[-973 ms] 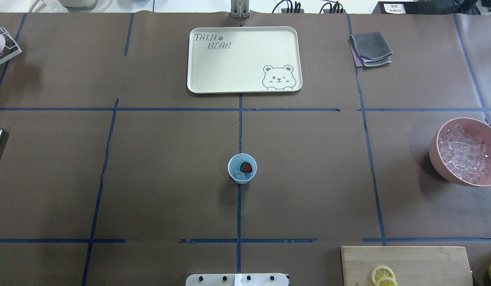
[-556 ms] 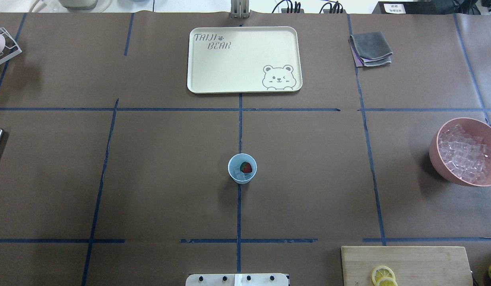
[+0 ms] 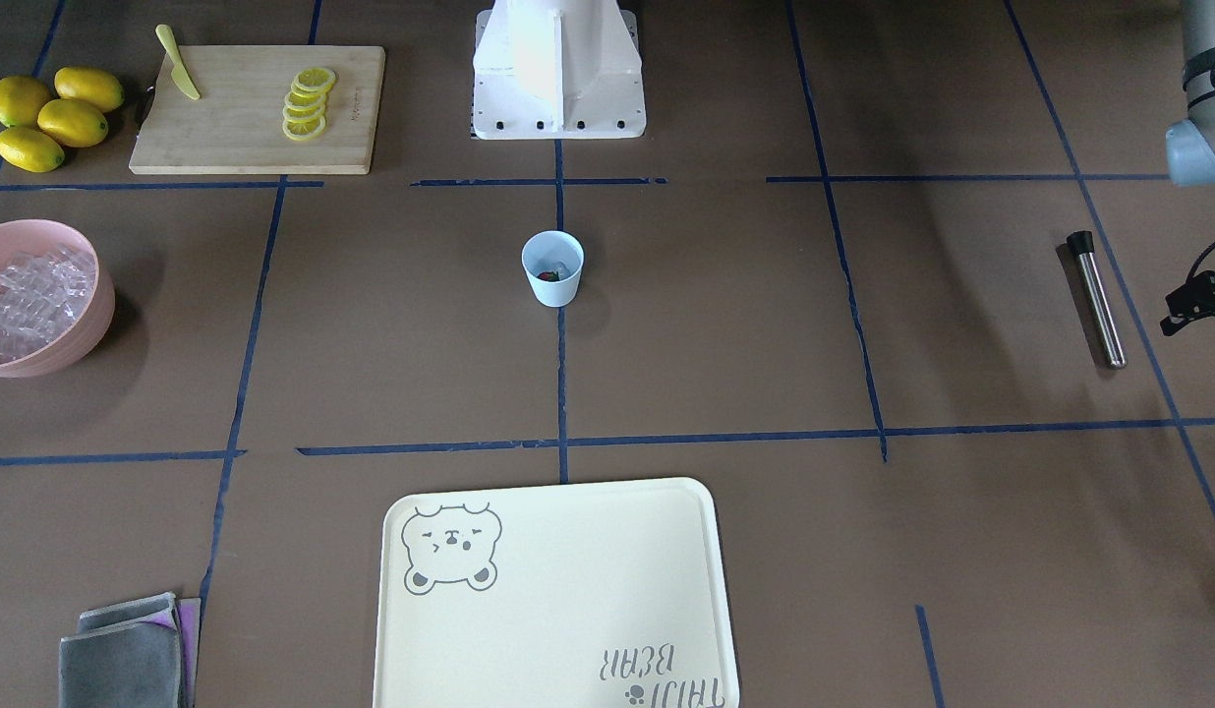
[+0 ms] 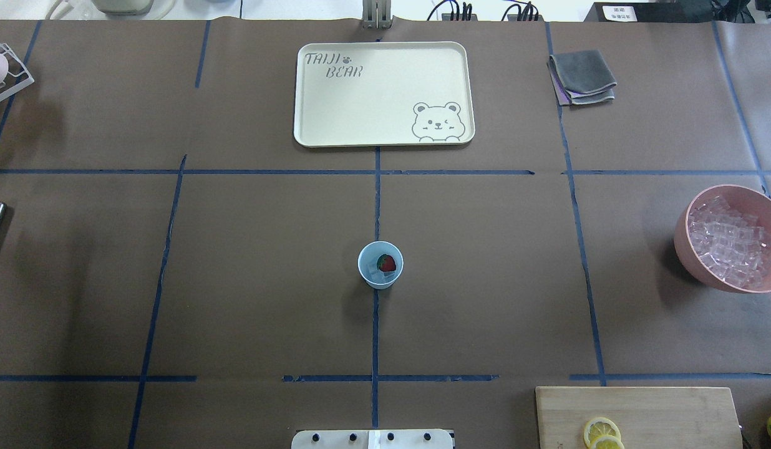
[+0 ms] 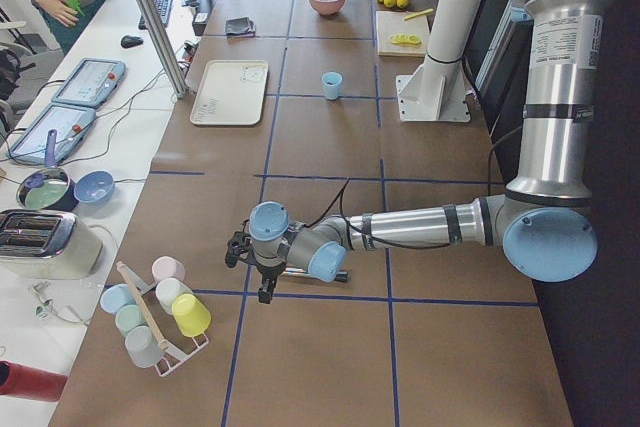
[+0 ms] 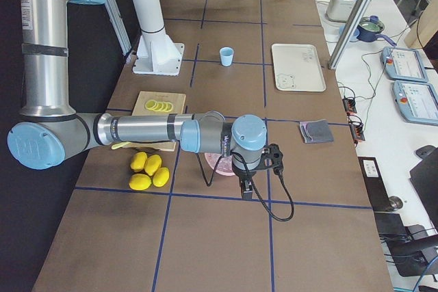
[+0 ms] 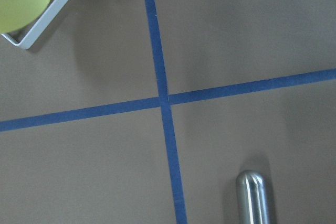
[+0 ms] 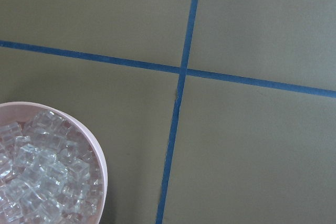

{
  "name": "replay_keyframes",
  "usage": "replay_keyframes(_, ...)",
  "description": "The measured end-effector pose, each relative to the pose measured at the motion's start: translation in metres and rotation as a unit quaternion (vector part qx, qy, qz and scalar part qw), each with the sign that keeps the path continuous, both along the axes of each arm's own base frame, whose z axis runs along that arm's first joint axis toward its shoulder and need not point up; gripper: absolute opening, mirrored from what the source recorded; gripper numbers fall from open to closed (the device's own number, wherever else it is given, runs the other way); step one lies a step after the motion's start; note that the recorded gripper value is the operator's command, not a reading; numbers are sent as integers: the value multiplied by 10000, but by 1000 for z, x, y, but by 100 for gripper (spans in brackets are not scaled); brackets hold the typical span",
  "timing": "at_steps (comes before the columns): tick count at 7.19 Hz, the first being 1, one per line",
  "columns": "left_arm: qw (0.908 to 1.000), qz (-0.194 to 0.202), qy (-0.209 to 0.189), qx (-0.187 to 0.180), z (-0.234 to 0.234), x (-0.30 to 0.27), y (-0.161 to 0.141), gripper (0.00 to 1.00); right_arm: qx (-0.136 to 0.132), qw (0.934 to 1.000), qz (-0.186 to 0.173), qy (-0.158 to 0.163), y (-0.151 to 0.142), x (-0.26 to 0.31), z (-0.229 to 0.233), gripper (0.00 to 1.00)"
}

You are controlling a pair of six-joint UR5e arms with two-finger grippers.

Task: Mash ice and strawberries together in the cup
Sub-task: 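Move the left gripper to the steel muddler and grasp it upright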

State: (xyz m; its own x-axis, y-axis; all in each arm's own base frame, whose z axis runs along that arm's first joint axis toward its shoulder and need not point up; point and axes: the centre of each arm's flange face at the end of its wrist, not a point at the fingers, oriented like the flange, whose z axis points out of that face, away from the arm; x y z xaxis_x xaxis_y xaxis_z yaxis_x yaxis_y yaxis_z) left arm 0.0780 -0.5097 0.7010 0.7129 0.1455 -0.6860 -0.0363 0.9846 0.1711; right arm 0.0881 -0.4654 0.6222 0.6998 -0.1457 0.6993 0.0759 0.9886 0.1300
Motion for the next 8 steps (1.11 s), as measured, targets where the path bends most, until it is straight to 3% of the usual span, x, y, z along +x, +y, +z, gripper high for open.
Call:
replay_keyframes(2, 9998, 184, 80, -69, -5, 41, 1, 100, 8, 10000, -3, 0, 0, 0, 0, 99)
replay_keyframes(6, 9990, 410, 78, -141, 1, 67, 10, 97, -21, 10000, -4, 15, 3, 0, 3, 99)
replay_keyframes(7, 9987, 466, 61, -173, 5, 72, 13, 87, -24, 10000, -4, 21, 4, 0, 4, 99)
replay_keyframes(8, 9985, 500, 46, -203, 9, 75, 15, 61, -27, 10000, -4, 25, 4, 0, 4, 99)
